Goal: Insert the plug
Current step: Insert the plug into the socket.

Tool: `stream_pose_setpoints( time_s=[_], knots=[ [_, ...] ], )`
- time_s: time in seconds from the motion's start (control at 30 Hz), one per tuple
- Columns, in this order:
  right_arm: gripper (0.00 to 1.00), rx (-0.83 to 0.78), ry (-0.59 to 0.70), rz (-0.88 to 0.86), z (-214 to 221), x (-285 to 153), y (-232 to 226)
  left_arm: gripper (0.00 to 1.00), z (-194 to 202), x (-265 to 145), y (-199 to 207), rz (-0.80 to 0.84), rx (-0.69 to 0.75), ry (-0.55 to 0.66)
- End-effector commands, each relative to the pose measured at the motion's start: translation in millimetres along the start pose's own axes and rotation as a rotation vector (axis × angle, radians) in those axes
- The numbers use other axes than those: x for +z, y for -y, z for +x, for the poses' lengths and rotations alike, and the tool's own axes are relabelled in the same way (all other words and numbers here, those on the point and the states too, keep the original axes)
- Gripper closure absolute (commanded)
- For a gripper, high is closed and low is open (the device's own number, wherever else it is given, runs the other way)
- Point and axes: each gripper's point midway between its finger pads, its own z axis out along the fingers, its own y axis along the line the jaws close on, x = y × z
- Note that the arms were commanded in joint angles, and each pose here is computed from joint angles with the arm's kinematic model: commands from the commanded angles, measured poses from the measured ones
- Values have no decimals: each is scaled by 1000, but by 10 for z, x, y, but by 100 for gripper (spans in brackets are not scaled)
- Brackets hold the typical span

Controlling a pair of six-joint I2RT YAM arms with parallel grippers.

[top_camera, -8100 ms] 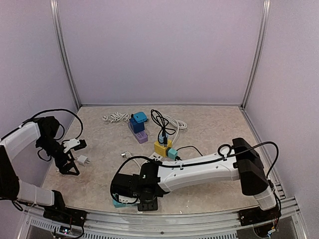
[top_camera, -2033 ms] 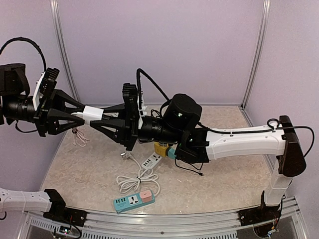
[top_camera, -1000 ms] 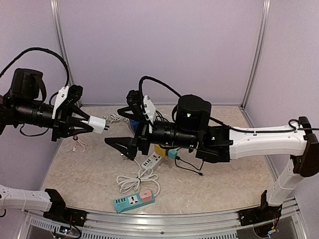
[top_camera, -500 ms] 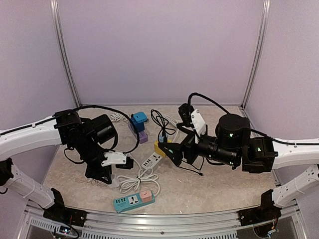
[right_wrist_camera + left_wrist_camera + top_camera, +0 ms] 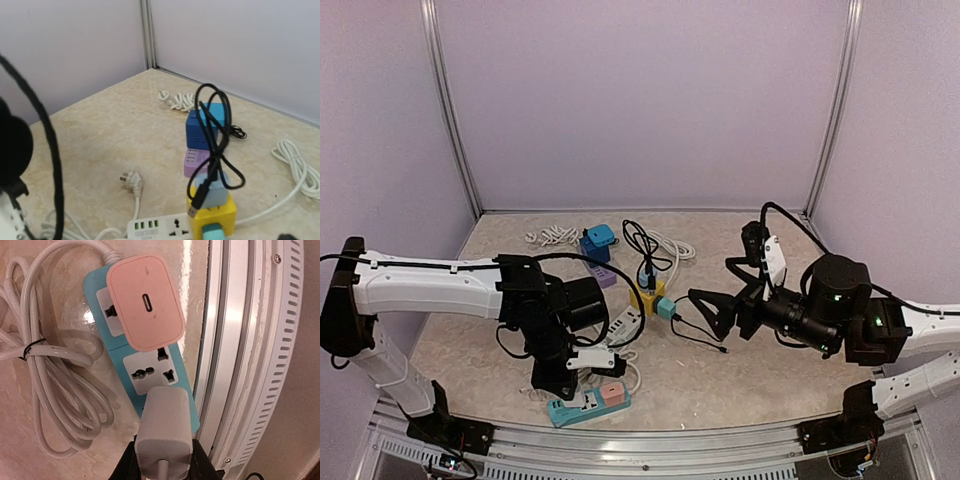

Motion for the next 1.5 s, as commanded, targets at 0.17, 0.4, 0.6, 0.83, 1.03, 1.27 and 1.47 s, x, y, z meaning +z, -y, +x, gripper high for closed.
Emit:
stream_pose_setpoints(
  time_s=[0.17, 0.4, 0.6, 0.83, 1.03, 1.27, 1.47],
  knots=[
    [0, 100, 63, 39, -21, -261, 203, 100, -196, 156, 15, -95, -31, 1],
    [0, 125, 66, 38, 17, -256, 204, 100, -353, 152, -157, -174, -135, 29],
    [0, 69, 20, 17, 31, -139, 101, 100, -323, 185, -140, -170, -131, 20],
    [0, 56, 16, 15, 7, -145, 96, 100, -75, 255, 10, -120, -101, -34],
    [0, 74, 26, 29, -29, -188, 136, 100, -115, 223, 54, -100, -119, -25],
    [0, 79, 14, 37, 0, -175, 145, 100, -117, 127, 158, -70, -104, -29],
    [0, 71, -6, 43, 32, -126, 130, 100, -112, 89, 218, -43, -103, -23]
  ],
)
